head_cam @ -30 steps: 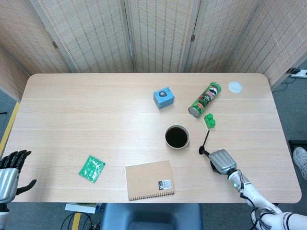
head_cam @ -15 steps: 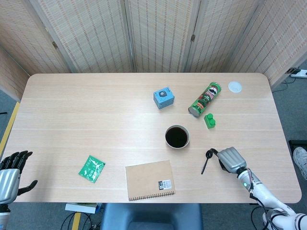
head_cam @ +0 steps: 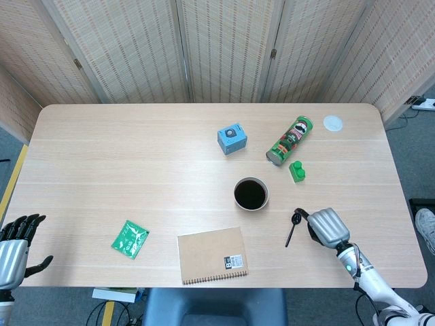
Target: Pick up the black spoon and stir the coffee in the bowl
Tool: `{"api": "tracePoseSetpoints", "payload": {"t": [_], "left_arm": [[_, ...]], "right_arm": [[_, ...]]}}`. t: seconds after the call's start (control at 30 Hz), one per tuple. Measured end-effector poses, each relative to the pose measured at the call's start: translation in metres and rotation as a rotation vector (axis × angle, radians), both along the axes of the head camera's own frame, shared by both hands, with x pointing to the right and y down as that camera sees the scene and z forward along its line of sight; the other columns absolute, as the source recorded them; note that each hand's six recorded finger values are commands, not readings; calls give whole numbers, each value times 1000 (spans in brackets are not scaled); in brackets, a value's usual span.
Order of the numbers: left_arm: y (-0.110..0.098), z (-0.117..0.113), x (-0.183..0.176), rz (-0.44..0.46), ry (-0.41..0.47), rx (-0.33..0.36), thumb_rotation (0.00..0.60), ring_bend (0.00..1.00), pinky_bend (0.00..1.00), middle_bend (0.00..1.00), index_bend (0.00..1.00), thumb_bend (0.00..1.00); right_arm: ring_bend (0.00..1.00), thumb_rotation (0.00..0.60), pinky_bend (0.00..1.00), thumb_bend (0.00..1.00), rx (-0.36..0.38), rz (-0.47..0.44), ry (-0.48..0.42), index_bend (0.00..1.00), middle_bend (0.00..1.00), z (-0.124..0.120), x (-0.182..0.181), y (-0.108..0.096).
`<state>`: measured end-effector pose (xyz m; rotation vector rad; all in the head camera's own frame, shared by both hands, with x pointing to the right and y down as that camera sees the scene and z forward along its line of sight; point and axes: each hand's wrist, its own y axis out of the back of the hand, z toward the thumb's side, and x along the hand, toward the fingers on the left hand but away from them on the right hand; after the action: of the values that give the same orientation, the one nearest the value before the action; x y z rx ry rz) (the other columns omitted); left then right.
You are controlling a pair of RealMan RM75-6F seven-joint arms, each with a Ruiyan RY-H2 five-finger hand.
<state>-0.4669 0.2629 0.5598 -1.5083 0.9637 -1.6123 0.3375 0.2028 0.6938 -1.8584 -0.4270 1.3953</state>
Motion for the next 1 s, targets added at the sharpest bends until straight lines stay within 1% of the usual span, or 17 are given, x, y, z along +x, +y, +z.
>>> {"api": "tracePoseSetpoints", "payload": {"t": [0.17,0.27,0.33,0.4,0.43,0.47,0.53,0.57,0.67,0.8,0.9,1.0], "left_arm": [[-1,1,3,4,10,-1,600,140,190,174,183,207],[0,-2,1,0,7,4,600,140,189,175,183,207],[0,-4,0,-4,4,7,600,140,190,174,183,207],[1,-4,-1,-6,4,8,600,140,190,174,183,207],[1,-5,0,-6,5,8,600,140,189,174,183,207],[2,-5,0,-5,6,7,600,140,189,175,183,207],[2,-5,1,-4,8,7,600,140,189,174,183,207],[2,-5,1,-4,8,7,600,140,190,175,183,206],[2,-6,1,-4,7,10,600,140,190,175,183,207],[2,-8,0,-5,7,12,600,140,189,174,183,207],[2,-8,0,-6,9,10,600,140,190,174,183,207],[3,-8,0,-8,9,11,600,140,189,175,183,207]], "right_arm": [[1000,600,1000,0,14,24,-33,352,986,5,-6,12],[1000,600,1000,0,18,51,-65,357,948,4,-9,13],[993,600,1000,0,27,74,-99,357,902,1,-11,12],[944,600,1000,9,40,92,-133,357,831,-3,-13,11],[895,600,997,33,46,97,-145,357,788,-5,-14,11],[832,600,978,72,48,102,-160,357,735,-7,-16,12],[763,600,926,107,40,113,-177,357,680,-7,-17,14],[739,600,897,88,35,120,-186,357,661,-8,-17,14],[734,600,862,7,11,153,-220,357,655,-9,-20,17],[704,597,794,0,-1,197,-251,357,650,-12,-23,16],[682,546,762,0,-4,199,-248,357,645,-13,-25,16],[672,456,722,0,-13,204,-251,357,643,-15,-27,17]]}}
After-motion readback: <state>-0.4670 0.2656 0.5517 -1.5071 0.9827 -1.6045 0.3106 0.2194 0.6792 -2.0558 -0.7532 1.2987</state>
